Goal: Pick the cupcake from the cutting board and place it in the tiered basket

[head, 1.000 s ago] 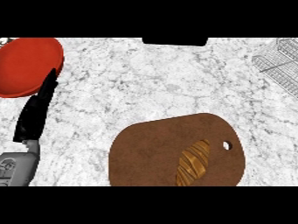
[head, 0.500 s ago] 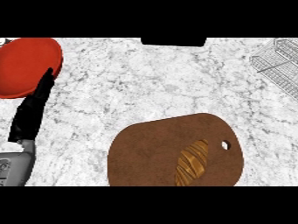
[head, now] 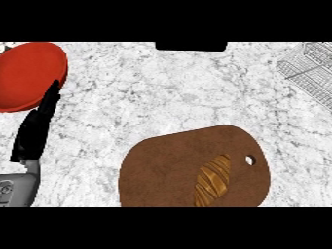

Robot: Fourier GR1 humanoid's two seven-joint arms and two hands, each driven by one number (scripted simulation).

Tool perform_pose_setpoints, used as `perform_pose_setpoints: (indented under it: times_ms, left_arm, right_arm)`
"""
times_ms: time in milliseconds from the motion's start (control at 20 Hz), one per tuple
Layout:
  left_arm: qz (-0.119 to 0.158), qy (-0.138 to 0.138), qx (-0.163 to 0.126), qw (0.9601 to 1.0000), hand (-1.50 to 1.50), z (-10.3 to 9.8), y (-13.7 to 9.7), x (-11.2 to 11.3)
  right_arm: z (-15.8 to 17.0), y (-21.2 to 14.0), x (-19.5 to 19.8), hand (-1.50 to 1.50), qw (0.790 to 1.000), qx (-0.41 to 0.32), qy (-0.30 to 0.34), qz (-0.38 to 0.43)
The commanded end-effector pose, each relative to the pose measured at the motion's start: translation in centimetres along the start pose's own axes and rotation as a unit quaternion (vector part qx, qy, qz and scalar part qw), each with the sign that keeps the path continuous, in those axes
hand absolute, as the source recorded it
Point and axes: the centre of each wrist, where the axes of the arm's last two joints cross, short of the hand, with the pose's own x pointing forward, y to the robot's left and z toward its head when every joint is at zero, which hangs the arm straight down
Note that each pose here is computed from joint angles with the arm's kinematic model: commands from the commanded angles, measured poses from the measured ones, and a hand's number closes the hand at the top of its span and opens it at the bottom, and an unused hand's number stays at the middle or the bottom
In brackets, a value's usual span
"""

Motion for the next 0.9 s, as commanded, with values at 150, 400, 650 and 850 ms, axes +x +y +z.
perform_pose_setpoints:
  times_ms: [150,400,650,850]
  left_arm:
    - [0.002,0.017,0.01,0.9998,0.0,0.7,1.0,-0.4]
    - [0.004,0.028,0.027,0.9993,0.0,0.3,2.7,-2.3]
    - [-0.009,0.046,0.042,0.998,0.0,1.6,2.4,-2.0]
    - [-0.012,0.056,0.048,0.9972,0.0,2.6,3.1,-2.6]
  right_arm:
    - [-2.0,-2.8,-0.1,-1.5,0.998,-0.032,0.046,-0.036]
    - [-1.7,-4.2,1.1,-1.5,0.993,-0.004,0.085,-0.078]
    - [-2.1,-3.8,-3.2,-1.5,0.993,0.019,0.084,-0.076]
    - [-1.0,-4.8,-3.8,-1.5,0.992,0.015,0.056,-0.113]
